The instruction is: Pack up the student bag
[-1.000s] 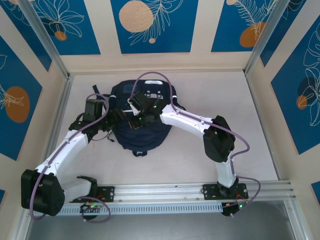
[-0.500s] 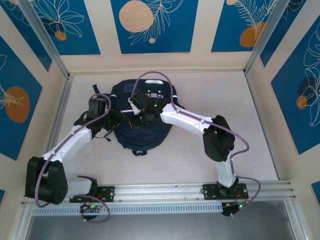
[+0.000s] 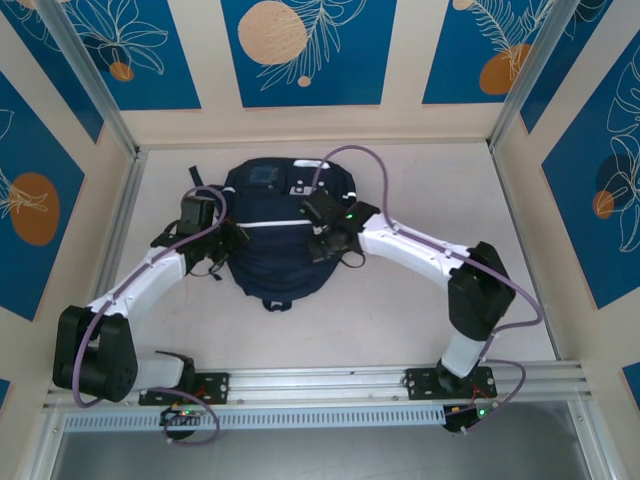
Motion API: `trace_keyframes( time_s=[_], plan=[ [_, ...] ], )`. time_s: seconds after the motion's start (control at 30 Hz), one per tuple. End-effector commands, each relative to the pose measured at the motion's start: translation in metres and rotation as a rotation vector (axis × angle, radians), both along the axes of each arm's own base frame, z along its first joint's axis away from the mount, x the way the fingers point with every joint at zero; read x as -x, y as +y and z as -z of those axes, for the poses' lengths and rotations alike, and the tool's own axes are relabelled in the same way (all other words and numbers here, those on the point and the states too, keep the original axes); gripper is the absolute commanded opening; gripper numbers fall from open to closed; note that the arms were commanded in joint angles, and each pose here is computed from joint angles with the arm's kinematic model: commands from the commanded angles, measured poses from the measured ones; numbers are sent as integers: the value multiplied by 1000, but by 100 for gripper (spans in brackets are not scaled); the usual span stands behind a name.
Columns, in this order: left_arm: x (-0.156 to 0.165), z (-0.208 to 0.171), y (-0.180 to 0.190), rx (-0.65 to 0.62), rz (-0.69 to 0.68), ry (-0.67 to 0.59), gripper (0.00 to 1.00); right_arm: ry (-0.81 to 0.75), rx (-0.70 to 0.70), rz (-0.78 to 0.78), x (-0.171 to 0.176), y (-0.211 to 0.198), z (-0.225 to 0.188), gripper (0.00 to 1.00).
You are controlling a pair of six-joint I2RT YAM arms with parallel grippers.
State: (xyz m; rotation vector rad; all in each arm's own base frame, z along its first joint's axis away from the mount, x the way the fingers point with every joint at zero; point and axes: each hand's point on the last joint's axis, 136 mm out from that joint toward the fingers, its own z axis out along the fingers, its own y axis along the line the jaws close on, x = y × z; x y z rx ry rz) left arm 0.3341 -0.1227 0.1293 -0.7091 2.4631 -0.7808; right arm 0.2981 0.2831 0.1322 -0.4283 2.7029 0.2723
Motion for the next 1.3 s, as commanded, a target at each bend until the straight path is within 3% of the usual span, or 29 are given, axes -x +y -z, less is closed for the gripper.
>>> trace_keyframes(
  time_s=[0.0,0.03,0.2,0.27,0.37,0.6,0.73,0.93,1.17,1.27],
  plan=[
    [-8,-3,28,-123,-63,-21,0,62,23,93,-2,-37,2,0],
    [-8,-5,31,-131,-66,-25,1,57,15,83,-4,-35,0,0],
    [3,-16,44,-176,-93,-31,41,56,-133,-74,-3,18,-15,0],
    [9,-21,48,-184,-105,-35,50,59,-187,-153,3,44,-20,0],
    [15,-28,47,-152,-129,-42,57,63,-223,-230,11,78,-26,0],
    [13,-41,18,67,-116,-86,60,107,-330,-313,23,132,-41,0],
    [5,-40,2,139,-78,-87,57,125,-372,-350,31,145,-47,0],
    [-4,-30,-8,108,-58,-78,42,126,-354,-347,33,141,-44,0],
    [0,-11,3,6,-64,-41,1,53,-221,-316,25,104,-31,0],
    [4,-7,14,-80,-61,-33,0,18,-152,-332,22,80,-22,0]
  ],
)
